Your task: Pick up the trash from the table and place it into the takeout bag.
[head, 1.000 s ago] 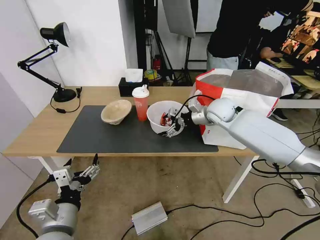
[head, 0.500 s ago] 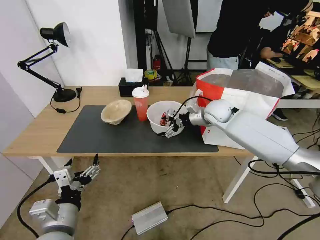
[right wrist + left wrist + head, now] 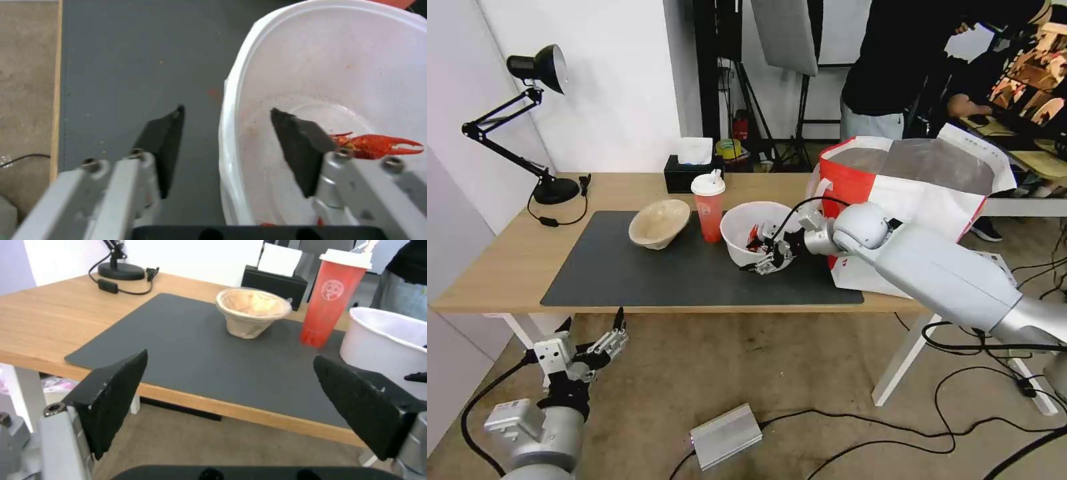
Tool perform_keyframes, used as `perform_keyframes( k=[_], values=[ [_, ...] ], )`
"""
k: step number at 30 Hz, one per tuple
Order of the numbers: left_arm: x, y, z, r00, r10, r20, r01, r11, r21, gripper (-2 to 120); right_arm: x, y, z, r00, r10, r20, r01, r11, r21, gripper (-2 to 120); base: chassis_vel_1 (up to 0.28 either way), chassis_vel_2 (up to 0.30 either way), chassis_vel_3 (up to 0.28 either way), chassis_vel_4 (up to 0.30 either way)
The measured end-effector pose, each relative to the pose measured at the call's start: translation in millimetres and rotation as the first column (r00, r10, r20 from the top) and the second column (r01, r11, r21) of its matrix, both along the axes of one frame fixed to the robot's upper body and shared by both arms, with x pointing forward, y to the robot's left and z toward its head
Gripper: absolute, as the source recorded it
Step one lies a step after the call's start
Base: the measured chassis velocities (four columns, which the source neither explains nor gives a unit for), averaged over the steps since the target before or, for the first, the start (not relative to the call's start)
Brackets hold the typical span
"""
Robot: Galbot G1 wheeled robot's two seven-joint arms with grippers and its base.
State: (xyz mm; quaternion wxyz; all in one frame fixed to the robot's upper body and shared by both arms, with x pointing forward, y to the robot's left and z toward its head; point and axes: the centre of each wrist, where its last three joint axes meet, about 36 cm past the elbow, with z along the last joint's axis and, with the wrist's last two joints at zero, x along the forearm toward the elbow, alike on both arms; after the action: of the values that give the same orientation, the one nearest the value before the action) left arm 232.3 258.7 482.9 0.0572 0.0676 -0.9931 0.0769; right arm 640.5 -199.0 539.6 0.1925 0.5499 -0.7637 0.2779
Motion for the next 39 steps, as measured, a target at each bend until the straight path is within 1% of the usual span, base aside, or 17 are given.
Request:
perform_keyframes(
  k=[1,2,3,4,5,8,9,12,13,14,15,32,37,39],
  values=[
    [0.0,0.0,0.0,1.0,0.0,0.0,0.0,1.0,0.0,100,0.0,0.0,0.0,1.0,0.0,0.0,0.0,1.0,0.0,51,0.0,0.0,0.0,0.0],
    [0.0,-0.1,0.4,1.0,0.0,0.001,0.0,1.0,0.0,100,0.4,0.4,-0.1,1.0,0.0,0.0,0.0,1.0,0.0,45,0.0,0.0,0.0,0.0],
    [0.0,-0.1,0.5,1.0,0.0,0.001,0.0,1.0,0.0,100,0.6,0.7,-0.1,1.0,0.0,-0.001,0.0,1.0,0.0,44,0.0,0.0,0.0,0.0],
    [0.1,-0.1,0.6,1.0,0.001,0.002,-0.001,1.0,0.0,100,0.9,1.6,-0.2,1.0,0.002,-0.001,-0.002,1.0,-0.001,36,0.0,0.0,0.0,0.0],
    [0.1,-0.1,0.6,1.0,0.001,0.002,-0.001,1.0,0.0,100,0.9,1.6,-0.2,1.0,0.002,-0.001,-0.002,1.0,-0.001,36,0.0,0.0,0.0,0.0],
    [0.3,-0.3,0.7,1.0,0.0,0.004,0.0,1.0,0.0,100,1.1,4.8,-0.7,1.0,0.006,-0.003,-0.006,1.0,0.002,21,0.0,0.0,0.0,0.0],
    [0.3,-0.3,0.7,1.0,0.0,0.004,0.0,1.0,0.0,100,1.1,4.8,-0.7,1.0,0.006,-0.003,-0.006,1.0,0.002,21,0.0,0.0,0.0,0.0],
    [0.6,0.0,1.3,1.0,-0.001,0.006,0.001,1.0,0.002,100,0.8,6.7,-2.5,1.0,0.009,-0.007,-0.009,1.0,0.003,7,0.0,0.0,0.0,0.0],
    [0.6,0.0,1.3,1.0,-0.001,0.006,0.001,1.0,0.002,100,0.8,6.7,-2.5,1.0,0.009,-0.007,-0.009,1.0,0.003,7,0.0,0.0,0.0,0.0],
    [0.6,0.1,1.4,1.0,-0.001,0.007,0.001,1.0,0.002,100,0.8,7.2,-2.8,1.0,0.009,-0.007,-0.009,1.0,0.003,3,0.0,0.0,0.0,0.0],
    [0.6,0.0,1.6,1.0,0.0,0.009,0.0,1.0,0.002,100,0.8,7.5,-2.9,1.0,0.01,-0.008,-0.01,1.0,0.004,0,0.0,0.0,0.0,0.0],
    [0.9,-0.4,2.9,1.0,0.0,0.016,0.0,1.0,0.003,100,-1.5,8.2,0.3,1.0,0.018,-0.005,-0.018,1.0,0.01,0,0.0,0.0,0.0,0.0],
    [0.2,-0.7,3.5,1.0,0.001,0.016,-0.001,1.0,0.002,100,-4.1,-0.5,8.5,1.0,0.01,0.006,-0.01,1.0,0.016,0,0.0,0.0,0.0,0.0],
    [-0.2,-0.9,3.5,1.0,0.002,0.015,-0.002,1.0,0.001,100,-8.4,-8.4,15.5,1.0,0.003,0.013,-0.003,1.0,0.02,0,0.0,0.0,0.0,0.0]
  ],
)
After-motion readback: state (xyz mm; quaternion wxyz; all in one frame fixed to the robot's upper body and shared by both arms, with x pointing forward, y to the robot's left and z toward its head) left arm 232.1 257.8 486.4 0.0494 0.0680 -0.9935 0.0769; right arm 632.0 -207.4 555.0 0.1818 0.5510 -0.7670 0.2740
